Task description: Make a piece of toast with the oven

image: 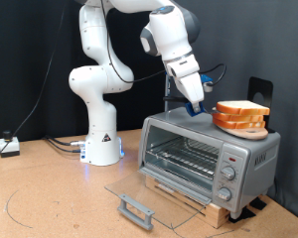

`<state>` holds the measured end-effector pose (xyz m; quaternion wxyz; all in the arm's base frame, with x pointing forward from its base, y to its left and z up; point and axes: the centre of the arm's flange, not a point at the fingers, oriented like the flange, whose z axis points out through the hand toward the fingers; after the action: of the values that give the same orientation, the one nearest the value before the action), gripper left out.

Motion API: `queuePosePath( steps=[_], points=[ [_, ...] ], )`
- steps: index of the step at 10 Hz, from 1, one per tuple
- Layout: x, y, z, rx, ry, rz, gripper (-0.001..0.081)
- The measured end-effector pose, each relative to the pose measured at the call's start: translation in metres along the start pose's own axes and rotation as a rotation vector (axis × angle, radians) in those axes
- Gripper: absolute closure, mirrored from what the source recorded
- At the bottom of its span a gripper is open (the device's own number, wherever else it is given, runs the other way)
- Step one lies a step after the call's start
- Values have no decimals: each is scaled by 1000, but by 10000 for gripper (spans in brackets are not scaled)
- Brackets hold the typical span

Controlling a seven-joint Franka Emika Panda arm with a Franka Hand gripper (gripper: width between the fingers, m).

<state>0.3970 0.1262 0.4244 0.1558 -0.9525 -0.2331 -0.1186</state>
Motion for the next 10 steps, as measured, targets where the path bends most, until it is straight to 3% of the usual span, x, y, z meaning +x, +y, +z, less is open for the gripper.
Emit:
queuePosePath(
  steps=[7, 10],
  points=[
    [5, -7, 10, 11, 16, 3, 394],
    [11, -18, 8, -12, 5, -22, 394]
  ],
)
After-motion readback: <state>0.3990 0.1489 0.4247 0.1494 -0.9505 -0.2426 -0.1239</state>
